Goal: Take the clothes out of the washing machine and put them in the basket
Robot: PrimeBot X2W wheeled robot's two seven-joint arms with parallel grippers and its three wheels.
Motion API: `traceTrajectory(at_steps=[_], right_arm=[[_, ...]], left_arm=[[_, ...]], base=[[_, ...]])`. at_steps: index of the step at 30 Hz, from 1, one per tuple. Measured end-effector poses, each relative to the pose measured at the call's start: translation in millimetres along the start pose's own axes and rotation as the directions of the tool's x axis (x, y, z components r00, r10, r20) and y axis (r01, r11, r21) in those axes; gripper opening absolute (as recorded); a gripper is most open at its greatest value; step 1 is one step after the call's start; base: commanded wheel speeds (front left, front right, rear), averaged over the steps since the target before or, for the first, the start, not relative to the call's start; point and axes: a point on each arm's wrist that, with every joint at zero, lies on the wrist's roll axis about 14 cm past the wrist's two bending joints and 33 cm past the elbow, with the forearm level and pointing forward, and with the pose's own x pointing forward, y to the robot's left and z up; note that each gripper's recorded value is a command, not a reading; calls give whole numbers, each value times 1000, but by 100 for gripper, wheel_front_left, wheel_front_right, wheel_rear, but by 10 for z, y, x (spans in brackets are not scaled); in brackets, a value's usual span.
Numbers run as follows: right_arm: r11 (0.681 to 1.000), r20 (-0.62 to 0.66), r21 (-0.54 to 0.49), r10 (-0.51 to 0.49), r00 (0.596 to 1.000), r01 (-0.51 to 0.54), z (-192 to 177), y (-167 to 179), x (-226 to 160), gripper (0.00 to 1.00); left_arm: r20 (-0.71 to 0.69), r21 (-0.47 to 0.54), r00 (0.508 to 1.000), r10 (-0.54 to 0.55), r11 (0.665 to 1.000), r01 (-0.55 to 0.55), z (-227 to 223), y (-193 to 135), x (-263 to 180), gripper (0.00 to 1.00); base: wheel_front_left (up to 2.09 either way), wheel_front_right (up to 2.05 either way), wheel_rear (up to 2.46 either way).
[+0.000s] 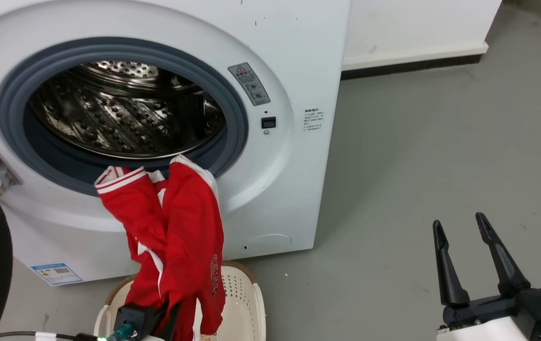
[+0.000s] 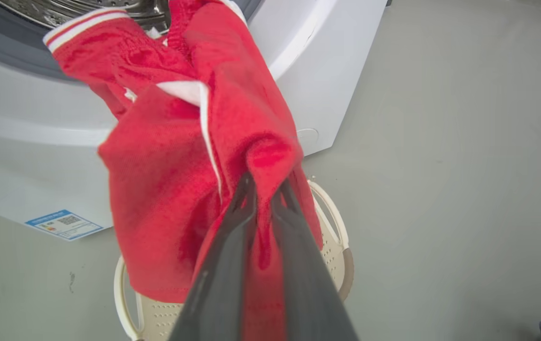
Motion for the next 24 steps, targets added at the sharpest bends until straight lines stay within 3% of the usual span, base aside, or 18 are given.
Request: traceTrajectory(at_steps=[10, 24], right_arm=[[999, -33, -18, -30, 999, 30, -119, -109, 129, 100], [998, -90, -39, -51, 995, 47, -410, -221, 464, 100]], left_arm=[[-187, -51, 981, -48, 998, 39, -604, -79, 165, 0], [-401, -107, 912, -87, 993, 48, -1261, -49, 597, 0]], base=[[0, 0, 0], [0, 0, 0]])
